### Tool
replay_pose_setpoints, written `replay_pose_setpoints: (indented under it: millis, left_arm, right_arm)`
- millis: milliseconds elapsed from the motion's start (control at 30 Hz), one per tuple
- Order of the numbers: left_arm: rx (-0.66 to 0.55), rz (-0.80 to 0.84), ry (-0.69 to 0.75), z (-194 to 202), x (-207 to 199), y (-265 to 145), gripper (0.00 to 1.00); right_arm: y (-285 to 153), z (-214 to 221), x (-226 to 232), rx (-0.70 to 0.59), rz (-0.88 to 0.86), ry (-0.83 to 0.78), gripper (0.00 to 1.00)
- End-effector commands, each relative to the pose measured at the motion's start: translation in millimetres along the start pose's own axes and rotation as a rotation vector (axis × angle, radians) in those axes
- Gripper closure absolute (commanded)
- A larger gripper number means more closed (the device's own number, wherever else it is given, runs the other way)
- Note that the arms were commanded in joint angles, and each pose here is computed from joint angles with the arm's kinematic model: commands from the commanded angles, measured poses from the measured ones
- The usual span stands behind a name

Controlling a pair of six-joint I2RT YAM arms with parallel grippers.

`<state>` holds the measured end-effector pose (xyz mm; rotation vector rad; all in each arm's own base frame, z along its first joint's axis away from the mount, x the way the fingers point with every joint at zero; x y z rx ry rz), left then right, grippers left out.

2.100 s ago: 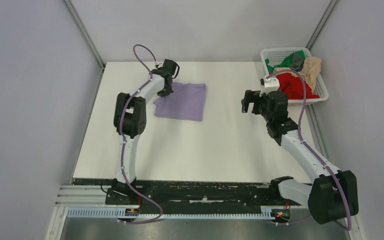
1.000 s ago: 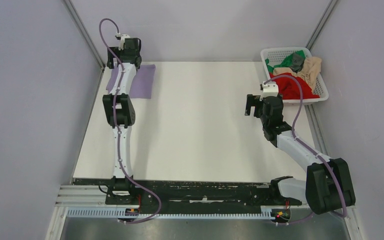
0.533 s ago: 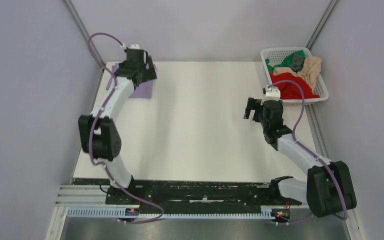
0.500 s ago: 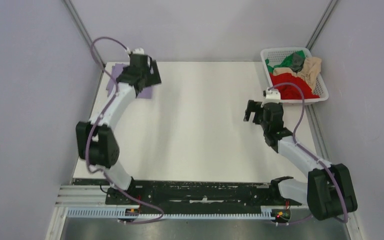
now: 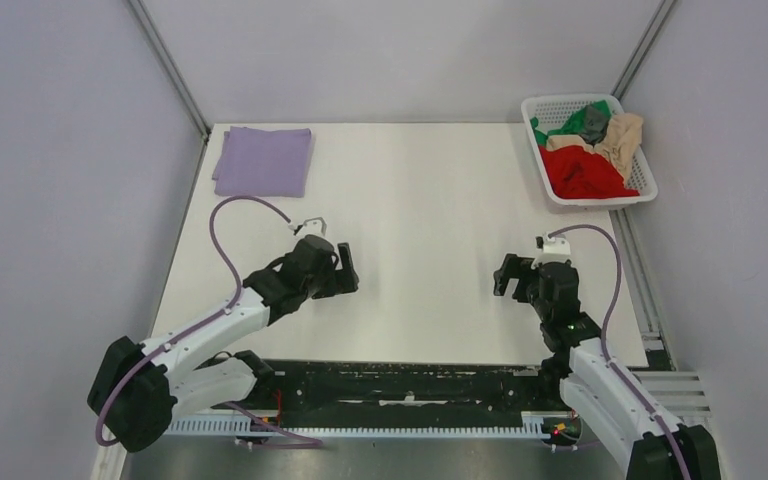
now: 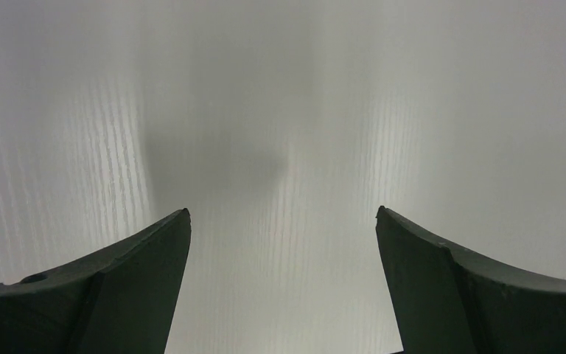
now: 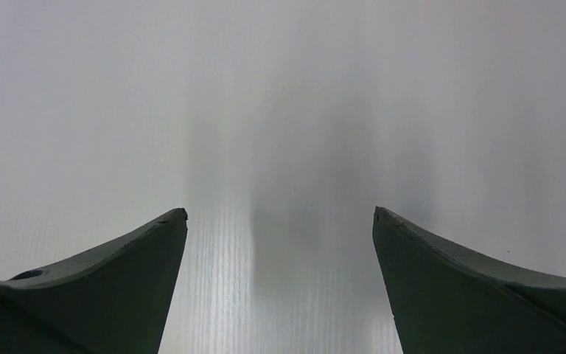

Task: Fold and stack the t-shirts
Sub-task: Reset both arms

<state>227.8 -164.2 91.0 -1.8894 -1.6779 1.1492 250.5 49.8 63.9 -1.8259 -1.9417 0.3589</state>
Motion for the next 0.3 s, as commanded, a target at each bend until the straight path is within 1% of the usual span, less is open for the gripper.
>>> replay_pose_setpoints:
  millis: [0, 67, 267]
  left_arm:
    - [-0.131, -0.008, -0.134, -20.5, 3.0, -13.8, 0.00]
    - [-0.145, -0.005, -0.140, -22.0, 4.5, -17.5, 0.00]
    - [-0.176, -0.039, -0.134, -28.5, 11.7, -25.4, 0.00]
  right_arm:
    - [-8.0, 8.7, -4.1, -0.027, 0.004, 0.027, 0.02]
    - [-10.8, 14.4, -8.9, -0.027, 0.027, 0.038, 0.02]
    - [-14.2, 3.7, -12.1, -0.077, 0.047, 0.044, 0.02]
Point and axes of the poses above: each gripper's point midway between its finger pads, its own y axis out along the fingers, its own x axis along the line the jaws close on, z = x × y, the point moved 1 cm from there along -y, back along the fingers, and after that the axes turned 3 degrees about -y, right-handed, at the moved point
